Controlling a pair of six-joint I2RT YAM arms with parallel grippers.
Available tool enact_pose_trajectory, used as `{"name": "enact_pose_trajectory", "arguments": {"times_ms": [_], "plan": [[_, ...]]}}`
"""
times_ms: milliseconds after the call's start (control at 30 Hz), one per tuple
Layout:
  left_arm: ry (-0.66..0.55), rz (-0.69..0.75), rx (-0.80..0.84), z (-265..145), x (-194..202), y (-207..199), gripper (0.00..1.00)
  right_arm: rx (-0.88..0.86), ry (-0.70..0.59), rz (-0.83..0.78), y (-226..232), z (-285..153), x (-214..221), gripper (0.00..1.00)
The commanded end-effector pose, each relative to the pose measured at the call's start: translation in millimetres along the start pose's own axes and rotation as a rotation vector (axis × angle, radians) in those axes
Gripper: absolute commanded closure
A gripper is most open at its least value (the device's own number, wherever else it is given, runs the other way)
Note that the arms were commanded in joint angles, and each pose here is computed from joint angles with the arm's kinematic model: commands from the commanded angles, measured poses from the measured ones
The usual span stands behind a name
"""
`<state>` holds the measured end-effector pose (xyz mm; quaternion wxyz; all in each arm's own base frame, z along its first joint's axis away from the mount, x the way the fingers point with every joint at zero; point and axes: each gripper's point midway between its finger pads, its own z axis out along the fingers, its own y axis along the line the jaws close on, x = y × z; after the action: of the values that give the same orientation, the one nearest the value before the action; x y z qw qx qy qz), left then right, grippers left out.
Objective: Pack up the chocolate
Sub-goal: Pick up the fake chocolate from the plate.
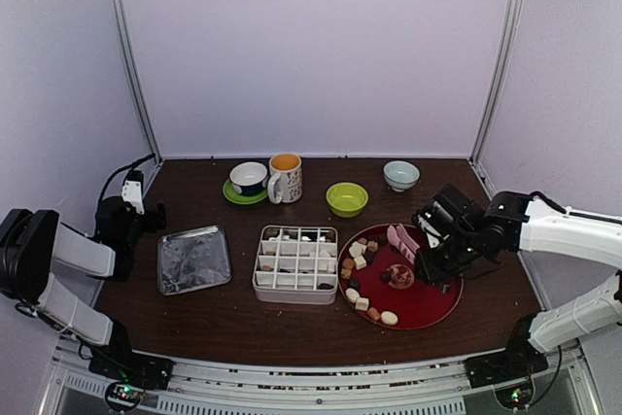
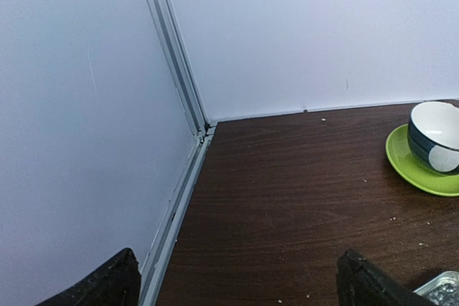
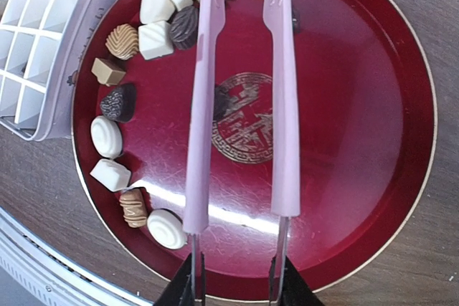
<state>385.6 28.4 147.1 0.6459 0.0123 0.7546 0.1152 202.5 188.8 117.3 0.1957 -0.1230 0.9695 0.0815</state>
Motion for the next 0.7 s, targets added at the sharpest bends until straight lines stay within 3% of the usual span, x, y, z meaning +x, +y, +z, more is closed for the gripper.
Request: {"name": "enact_pose_trajectory", "arguments": {"times_ms": [0, 233, 667], "plan": [[-0.068, -0.001, -0.011, 1, -18, 5, 0.02, -0.059, -0.016, -0.021, 15, 5, -12, 0.7], [-0.066, -0.001, -0.012, 1, -18, 5, 0.02, -0.086, 0.057, -0.054, 24, 15, -4, 0.7], [-0.067, -0.002, -0.011, 1, -18, 4, 0.02, -0.062, 0.018, -0.056, 22, 19, -13, 0.69]]}}
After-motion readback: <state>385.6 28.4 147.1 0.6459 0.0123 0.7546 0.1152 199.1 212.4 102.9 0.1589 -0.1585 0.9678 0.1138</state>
